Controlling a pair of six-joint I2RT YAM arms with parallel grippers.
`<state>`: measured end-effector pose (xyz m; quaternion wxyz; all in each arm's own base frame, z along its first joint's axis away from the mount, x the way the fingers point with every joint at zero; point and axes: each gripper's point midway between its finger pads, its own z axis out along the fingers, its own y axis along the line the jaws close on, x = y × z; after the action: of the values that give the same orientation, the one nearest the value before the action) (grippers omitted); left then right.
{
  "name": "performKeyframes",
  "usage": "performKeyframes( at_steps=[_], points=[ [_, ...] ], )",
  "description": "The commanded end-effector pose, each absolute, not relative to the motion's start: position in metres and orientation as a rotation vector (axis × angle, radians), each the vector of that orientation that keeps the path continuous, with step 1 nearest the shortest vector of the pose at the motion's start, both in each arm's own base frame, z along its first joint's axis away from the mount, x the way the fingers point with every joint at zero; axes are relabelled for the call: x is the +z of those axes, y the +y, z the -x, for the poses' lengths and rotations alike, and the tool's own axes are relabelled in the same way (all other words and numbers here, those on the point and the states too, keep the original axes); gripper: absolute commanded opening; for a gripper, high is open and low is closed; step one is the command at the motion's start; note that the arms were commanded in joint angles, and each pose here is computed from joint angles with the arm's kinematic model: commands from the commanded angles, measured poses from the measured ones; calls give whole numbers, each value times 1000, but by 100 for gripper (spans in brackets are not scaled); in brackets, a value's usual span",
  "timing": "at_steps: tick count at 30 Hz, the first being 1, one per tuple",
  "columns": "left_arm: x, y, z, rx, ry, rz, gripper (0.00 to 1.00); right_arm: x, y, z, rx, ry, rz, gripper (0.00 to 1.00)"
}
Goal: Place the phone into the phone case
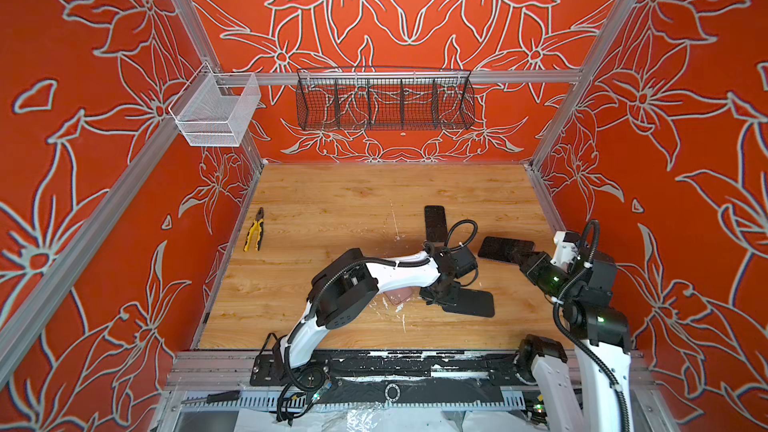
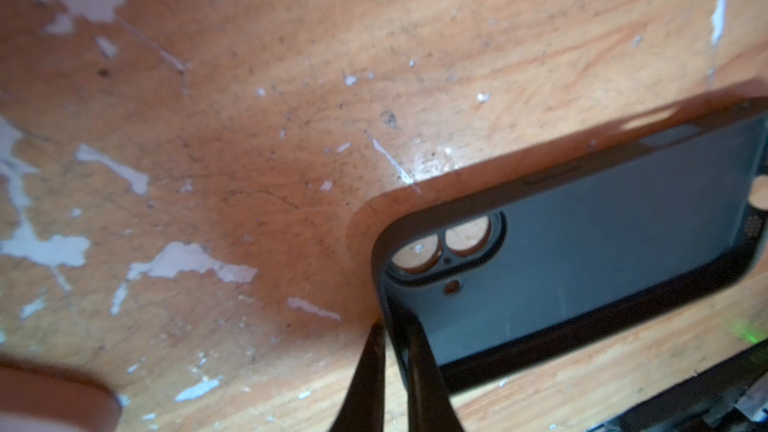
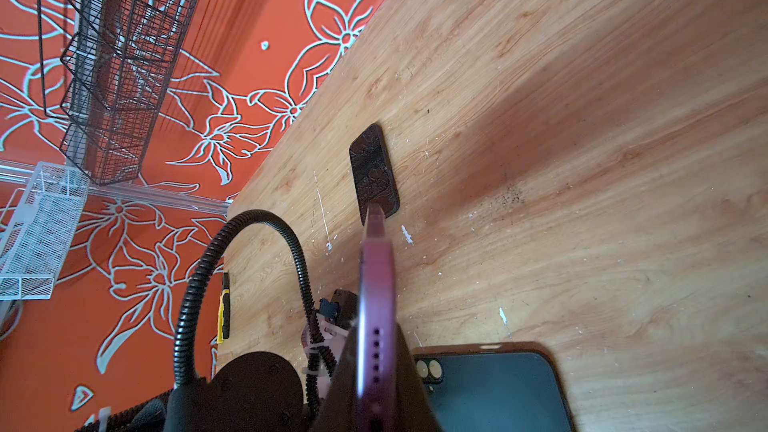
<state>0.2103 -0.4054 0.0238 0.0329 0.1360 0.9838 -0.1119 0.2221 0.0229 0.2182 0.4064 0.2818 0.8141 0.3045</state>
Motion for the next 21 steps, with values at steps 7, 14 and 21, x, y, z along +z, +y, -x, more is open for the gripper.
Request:
performKeyframes(
  at_steps=[7, 14, 21],
  points=[
    [1, -358, -231, -22, 3023, -277, 0, 239, 24, -224, 780, 1991, -657, 0],
    [9, -325, -253, 9, 3010, -165, 0, 245, 35, -227, 843, 1976, -585, 0],
    [23, -286, -277, 43, 2978, -41, 0, 253, 58, -228, 988, 1961, -449, 0]
  ],
)
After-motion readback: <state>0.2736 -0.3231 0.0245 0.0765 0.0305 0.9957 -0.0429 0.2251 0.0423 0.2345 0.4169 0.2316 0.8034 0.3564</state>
